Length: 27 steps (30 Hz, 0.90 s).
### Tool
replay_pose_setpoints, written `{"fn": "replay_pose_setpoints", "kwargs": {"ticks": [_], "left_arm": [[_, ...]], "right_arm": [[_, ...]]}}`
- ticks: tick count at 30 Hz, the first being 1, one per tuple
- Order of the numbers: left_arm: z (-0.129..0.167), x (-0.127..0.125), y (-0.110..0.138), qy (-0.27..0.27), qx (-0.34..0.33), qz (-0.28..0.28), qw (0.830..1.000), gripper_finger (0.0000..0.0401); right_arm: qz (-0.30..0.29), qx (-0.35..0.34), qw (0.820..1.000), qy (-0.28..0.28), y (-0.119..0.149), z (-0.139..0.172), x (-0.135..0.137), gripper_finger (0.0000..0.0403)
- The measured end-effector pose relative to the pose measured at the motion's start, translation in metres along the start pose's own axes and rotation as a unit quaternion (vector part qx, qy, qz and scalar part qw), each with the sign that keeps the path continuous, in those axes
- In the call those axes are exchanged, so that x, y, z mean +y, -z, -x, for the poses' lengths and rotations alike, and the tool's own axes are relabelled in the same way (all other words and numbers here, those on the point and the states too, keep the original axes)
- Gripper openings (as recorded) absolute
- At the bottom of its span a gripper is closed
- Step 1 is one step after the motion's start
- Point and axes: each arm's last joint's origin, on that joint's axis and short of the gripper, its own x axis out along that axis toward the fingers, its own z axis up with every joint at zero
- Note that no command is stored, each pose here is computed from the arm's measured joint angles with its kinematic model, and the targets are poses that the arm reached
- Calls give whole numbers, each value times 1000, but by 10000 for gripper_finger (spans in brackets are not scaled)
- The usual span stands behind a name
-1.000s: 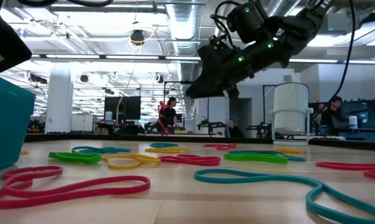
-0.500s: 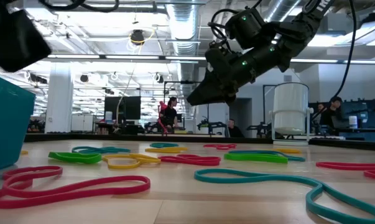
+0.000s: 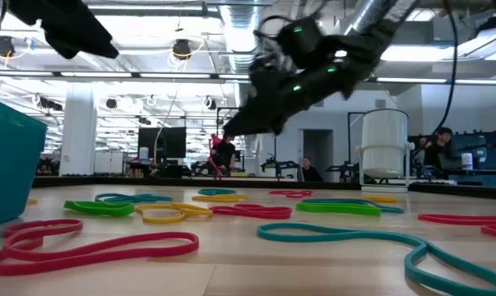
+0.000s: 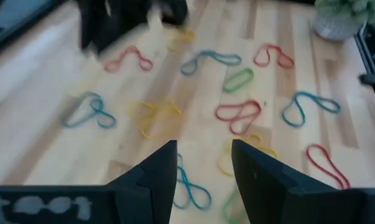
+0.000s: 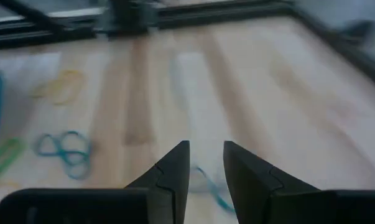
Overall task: Pick and place items into bin
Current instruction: Put the blue rubber band into the blue bin
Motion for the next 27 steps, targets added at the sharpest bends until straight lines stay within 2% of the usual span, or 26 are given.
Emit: {"fn": "replay_pose_setpoints", "kwargs": {"ticks": [3,7,12,14,21,27], "left_arm": [[5,5,-3,0,-8,2,1000,142],[9,8,-4,0,-6,0,1000,142],[9,10,-3,-7,-4,-26,1000,142],[9,10,-3,-17,-11,-39,999,142],[22,17,-16,-61,-34,-68,995,141],[40,30,-28,-106,-62,-63,990,141]], "right_arm": [[24,87,996,-3,7,-24,5,93],[47,86,995,11,-16,-40,-1,93],[11,179,983,29,-1,-53,-13,93],[8,166,985,33,-5,-57,-18,93],[1,194,980,37,14,-67,-23,93],[-2,209,977,36,27,-76,-23,90]]}}
